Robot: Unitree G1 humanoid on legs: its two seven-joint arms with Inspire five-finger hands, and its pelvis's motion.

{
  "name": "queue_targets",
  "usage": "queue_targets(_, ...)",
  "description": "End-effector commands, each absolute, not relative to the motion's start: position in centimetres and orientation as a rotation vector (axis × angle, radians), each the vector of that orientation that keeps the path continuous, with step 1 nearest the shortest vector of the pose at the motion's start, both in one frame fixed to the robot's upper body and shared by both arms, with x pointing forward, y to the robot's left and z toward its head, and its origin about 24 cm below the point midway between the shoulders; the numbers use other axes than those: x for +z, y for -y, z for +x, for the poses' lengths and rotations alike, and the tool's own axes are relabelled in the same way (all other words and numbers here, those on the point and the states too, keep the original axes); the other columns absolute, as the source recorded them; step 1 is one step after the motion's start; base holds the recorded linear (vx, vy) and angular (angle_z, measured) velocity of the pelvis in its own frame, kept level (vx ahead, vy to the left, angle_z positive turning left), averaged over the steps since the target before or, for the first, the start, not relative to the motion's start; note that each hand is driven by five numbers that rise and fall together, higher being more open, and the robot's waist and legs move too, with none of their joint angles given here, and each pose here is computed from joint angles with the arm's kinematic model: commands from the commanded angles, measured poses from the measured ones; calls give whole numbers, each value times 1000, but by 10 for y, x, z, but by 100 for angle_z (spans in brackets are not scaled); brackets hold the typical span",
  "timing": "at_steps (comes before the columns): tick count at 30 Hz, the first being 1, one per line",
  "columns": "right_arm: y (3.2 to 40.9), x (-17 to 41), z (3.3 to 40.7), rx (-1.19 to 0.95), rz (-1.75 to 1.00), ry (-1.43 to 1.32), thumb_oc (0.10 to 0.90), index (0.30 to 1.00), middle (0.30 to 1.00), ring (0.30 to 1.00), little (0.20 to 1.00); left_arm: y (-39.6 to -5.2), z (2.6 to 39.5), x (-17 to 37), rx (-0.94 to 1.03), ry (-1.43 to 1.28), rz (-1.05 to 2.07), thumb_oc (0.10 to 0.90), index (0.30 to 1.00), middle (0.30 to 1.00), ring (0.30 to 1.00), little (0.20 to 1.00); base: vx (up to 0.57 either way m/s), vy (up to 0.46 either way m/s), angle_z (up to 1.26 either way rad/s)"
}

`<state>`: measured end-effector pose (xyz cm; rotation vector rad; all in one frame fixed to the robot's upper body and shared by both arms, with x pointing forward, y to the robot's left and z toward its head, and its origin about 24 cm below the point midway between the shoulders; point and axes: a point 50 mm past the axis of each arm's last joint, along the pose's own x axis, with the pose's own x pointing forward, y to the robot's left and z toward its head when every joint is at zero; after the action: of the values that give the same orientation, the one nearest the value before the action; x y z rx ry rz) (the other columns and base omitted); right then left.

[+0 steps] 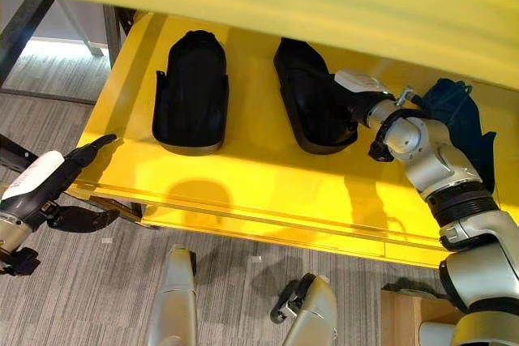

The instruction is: Move parts from the plastic box to the shelf.

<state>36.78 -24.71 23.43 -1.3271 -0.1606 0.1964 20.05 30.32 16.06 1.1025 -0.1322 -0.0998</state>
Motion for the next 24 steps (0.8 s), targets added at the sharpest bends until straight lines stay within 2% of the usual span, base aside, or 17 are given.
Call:
queue_targets(1, 255, 236, 368, 116, -1283, 163, 900, 1000, 1000, 1000, 1000, -314, 197, 177, 28, 185, 1106, 900, 1000, 1000, 1000, 1000, 0, 0, 0)
queue_targets(15, 255, 234, 355, 152, -1275, 183, 900, 1000, 1000, 1000, 1000, -318, 196, 174, 61, 167, 1101, 900, 1000, 1000, 1000, 1000, 0, 0, 0)
queue_targets(24, 257, 222, 348, 135, -1098, 195, 900, 1000, 1000, 1000, 1000, -323, 193, 171, 91, 140, 1091, 900, 1000, 1000, 1000, 1000, 0, 0, 0)
